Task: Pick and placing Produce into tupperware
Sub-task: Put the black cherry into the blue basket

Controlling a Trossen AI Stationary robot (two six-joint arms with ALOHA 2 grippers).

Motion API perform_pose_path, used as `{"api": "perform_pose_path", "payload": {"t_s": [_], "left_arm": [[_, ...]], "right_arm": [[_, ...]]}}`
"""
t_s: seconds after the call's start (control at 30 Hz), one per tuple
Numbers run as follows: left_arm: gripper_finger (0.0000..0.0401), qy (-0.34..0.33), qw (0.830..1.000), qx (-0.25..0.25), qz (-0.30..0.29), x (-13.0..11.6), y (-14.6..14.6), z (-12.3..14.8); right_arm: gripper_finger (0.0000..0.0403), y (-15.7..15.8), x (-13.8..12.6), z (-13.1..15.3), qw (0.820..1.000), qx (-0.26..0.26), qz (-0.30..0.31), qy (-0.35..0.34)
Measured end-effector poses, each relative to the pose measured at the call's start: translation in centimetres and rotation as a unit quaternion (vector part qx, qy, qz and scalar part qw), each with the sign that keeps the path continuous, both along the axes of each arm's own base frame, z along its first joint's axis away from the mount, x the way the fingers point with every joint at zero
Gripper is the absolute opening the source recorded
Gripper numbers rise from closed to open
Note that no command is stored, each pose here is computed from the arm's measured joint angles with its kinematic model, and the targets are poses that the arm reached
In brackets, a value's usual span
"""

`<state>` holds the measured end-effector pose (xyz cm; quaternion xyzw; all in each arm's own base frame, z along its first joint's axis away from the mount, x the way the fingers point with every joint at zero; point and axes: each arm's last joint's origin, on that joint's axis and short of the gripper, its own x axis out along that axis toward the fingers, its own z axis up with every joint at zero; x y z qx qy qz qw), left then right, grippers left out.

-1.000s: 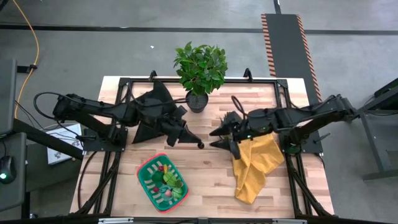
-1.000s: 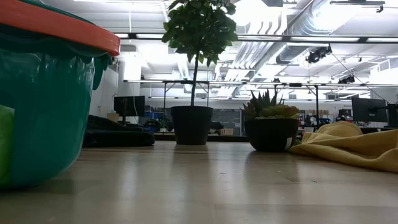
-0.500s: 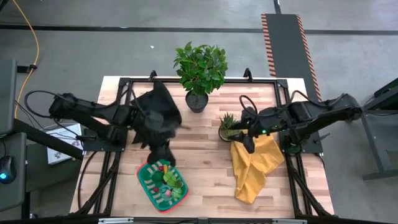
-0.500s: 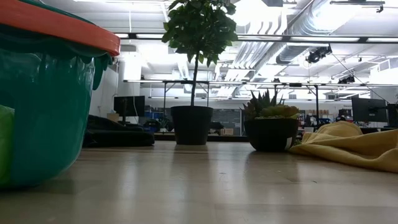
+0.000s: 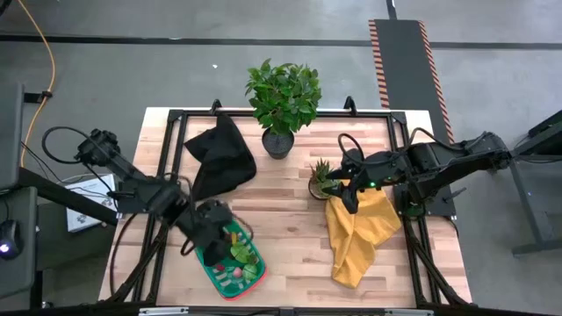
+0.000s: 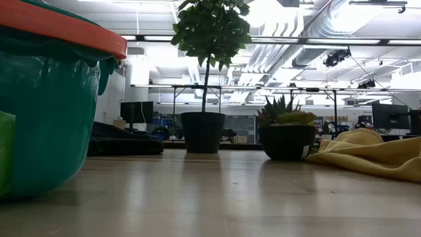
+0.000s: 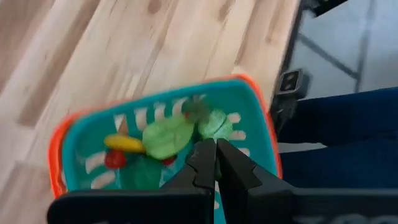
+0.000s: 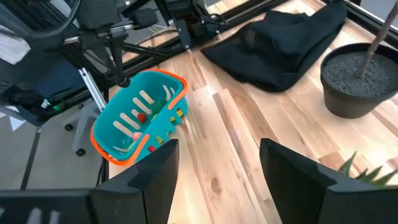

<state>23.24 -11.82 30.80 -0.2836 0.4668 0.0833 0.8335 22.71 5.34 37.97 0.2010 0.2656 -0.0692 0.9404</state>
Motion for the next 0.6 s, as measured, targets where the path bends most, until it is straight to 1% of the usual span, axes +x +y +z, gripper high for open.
{"api": "perform_pose_path", "payload": {"t_s": [0.2, 0.43, 0.6], "left_arm": [[0.0, 0.049, 0.998, 0.006, 0.039, 0.0, -2.9, -2.3], [0.0, 0.075, 0.993, 0.012, 0.088, 0.6, -5.4, -5.0], [0.0, 0.08, 0.99, 0.016, 0.116, 0.7, -6.7, -6.4]], "right_arm": [[0.0216, 0.0, -0.1, -0.2, 1.0, -0.003, 0.0, 0.01], [0.0216, 0.0, -0.2, -0.3, 1.0, -0.012, 0.005, 0.015], [0.0216, -0.1, -0.2, -0.4, 1.0, -0.016, 0.007, 0.023]]}}
